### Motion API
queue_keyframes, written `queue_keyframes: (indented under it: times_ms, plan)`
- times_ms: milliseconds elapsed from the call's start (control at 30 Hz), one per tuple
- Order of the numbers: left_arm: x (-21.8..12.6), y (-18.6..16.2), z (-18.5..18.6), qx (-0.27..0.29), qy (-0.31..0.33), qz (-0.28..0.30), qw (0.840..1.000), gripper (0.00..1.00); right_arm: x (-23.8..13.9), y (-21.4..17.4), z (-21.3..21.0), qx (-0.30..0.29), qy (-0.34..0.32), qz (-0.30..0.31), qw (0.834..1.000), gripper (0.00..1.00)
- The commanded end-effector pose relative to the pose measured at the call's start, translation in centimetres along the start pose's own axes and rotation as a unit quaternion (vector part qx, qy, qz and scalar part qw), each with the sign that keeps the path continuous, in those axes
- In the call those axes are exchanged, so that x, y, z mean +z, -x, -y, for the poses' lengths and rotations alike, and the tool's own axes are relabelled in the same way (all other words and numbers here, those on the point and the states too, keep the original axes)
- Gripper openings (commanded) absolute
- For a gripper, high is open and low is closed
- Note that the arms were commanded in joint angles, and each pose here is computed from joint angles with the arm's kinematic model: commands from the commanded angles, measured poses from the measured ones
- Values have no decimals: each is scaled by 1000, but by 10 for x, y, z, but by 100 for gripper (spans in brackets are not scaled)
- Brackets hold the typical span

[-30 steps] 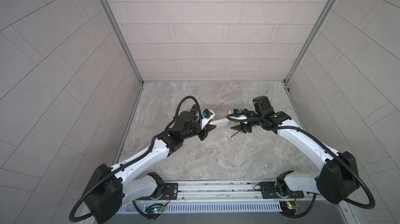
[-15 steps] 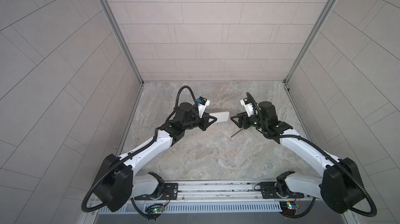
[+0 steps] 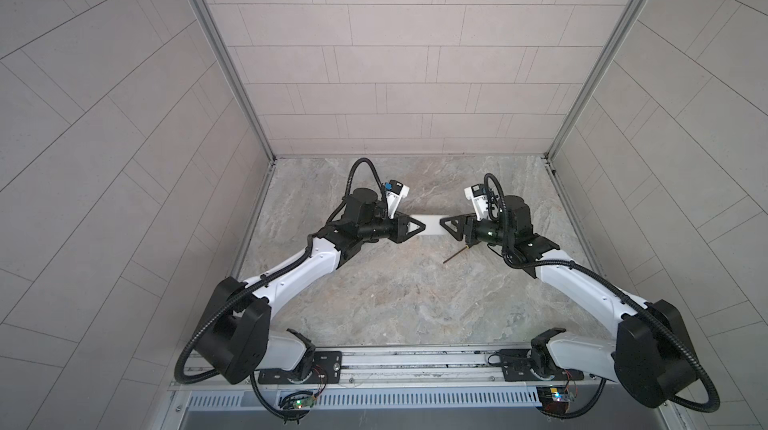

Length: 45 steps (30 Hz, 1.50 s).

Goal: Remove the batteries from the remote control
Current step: 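Hold the remote with the left gripper and pull the battery cover off with the right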

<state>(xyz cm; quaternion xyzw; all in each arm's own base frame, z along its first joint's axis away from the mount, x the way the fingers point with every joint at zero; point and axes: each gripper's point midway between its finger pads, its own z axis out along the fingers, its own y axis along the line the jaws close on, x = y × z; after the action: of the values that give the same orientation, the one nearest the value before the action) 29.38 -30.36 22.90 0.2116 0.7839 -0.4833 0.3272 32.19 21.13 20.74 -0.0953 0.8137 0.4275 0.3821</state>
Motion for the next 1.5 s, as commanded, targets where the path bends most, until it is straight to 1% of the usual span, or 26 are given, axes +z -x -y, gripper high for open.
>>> queue_keyframes:
  times_ms: [0,100,233,333,500,600,700,933,1100,1467]
  plan:
    - [-3,17,13,-10,-29,13,999,0,5,-1,-5,21,26,-8,999,57]
    - [-4,19,14,-19,-35,15,999,0,8,2,-8,26,36,-7,999,55]
    - [-5,22,13,-30,-43,14,999,0,9,2,-9,28,43,-21,998,51]
    - [-5,21,12,-34,-45,11,998,0,9,0,-11,31,53,-28,998,50]
    - [-6,20,9,-40,-44,6,998,0,9,-2,-9,35,58,-34,997,39]
    - [-9,20,8,-40,-43,6,998,0,8,0,-6,36,57,-34,997,35]
    - [-11,21,8,-41,-42,5,998,0,6,1,-4,36,56,-34,997,33]
    - [-11,20,3,-44,-35,1,998,0,5,0,-2,28,51,-44,997,32]
    - [-12,18,-2,-43,-24,-3,999,0,3,-2,-2,20,47,-53,997,30]
    - [-12,13,-7,-43,-11,-13,999,0,0,-5,-2,13,44,-55,997,18]
